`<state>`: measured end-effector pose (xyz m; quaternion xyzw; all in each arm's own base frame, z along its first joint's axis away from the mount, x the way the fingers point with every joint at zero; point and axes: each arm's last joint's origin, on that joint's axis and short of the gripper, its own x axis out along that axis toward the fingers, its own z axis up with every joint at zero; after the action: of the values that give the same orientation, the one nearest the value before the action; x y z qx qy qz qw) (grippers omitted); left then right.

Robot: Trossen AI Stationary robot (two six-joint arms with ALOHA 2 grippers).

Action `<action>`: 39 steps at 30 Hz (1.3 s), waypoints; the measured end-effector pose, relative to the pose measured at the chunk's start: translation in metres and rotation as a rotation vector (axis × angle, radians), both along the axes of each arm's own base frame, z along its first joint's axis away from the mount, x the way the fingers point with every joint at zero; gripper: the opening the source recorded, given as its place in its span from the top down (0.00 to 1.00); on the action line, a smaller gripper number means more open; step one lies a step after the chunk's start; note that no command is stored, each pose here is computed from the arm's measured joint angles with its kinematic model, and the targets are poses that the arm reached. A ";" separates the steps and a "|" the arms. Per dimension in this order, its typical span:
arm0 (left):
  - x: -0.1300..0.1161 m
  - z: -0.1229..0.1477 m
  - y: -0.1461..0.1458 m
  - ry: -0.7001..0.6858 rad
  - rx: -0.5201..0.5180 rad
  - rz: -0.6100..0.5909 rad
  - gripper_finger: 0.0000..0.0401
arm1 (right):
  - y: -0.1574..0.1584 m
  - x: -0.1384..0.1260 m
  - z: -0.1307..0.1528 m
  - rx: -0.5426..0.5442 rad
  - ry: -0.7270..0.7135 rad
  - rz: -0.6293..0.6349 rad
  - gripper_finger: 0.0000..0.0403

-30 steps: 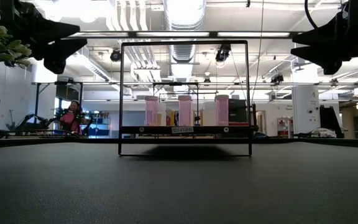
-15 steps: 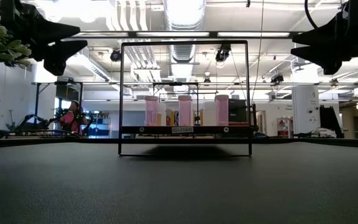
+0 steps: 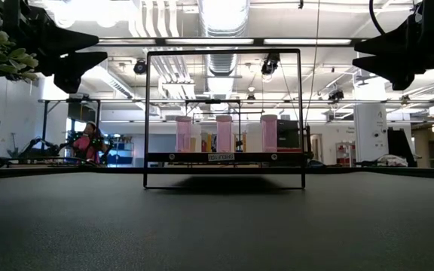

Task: Pick and place medicine bottles onto shelf by color
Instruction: Return to Home Position

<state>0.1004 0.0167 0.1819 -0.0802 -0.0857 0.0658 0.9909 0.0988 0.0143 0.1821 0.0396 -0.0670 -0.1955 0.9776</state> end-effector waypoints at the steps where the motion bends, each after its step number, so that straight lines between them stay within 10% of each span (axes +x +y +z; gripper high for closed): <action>1: 0.000 0.000 0.000 0.000 0.000 0.000 0.53 | 0.000 0.000 0.000 0.000 0.000 0.000 0.43; 39: 0.001 -0.002 0.000 0.015 -0.001 -0.001 0.53 | 0.000 0.000 0.000 0.000 0.000 0.000 0.43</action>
<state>0.1015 0.0168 0.1803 -0.0805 -0.0784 0.0661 0.9915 0.0988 0.0143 0.1821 0.0397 -0.0671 -0.1954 0.9776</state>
